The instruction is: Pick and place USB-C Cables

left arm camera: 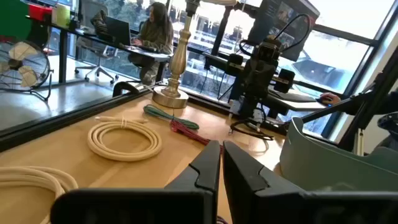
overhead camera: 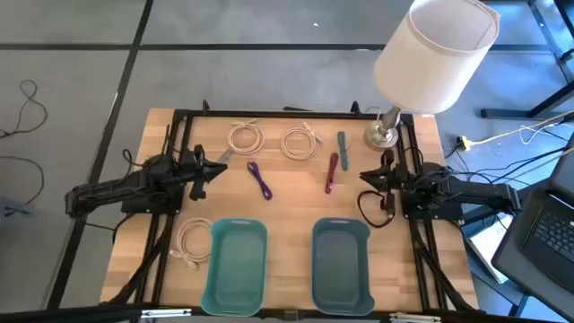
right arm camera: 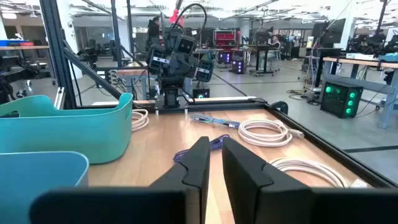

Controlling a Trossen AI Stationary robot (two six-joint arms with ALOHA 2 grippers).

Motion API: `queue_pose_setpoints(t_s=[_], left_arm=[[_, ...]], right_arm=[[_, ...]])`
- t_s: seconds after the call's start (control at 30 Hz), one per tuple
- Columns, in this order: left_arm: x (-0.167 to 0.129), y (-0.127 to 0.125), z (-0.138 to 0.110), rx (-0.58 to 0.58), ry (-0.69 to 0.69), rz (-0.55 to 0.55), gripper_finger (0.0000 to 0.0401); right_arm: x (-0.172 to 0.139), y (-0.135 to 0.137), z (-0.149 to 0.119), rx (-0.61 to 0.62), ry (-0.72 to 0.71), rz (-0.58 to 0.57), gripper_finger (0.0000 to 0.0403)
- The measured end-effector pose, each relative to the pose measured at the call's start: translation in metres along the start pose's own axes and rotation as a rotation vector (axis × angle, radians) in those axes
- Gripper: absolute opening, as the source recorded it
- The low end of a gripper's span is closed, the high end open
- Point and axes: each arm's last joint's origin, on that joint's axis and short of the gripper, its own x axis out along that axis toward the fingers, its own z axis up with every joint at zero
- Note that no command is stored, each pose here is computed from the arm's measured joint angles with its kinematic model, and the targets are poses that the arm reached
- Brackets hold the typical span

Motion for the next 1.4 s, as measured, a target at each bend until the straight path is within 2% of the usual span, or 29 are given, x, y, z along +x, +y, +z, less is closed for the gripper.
queue_pose_setpoints(t_s=[1.0, 1.2, 1.4], left_arm=[[0.0, 0.0, 0.0, 0.0, 0.0, 0.0, 0.0011], [0.0, 0.0, -0.0001, 0.0, 0.0, 0.0, 0.0009], [0.0, 0.0, -0.0001, 0.0, 0.001, 0.0, 0.0013]], right_arm=[[0.0, 0.0, 0.0, -0.002, 0.0, 0.0, 0.0049], [0.0, -0.0008, 0.0017, -0.204, -0.015, -0.029, 0.0049], [0.0, -0.0008, 0.0022, -0.23, -0.02, -0.029, 0.0049]])
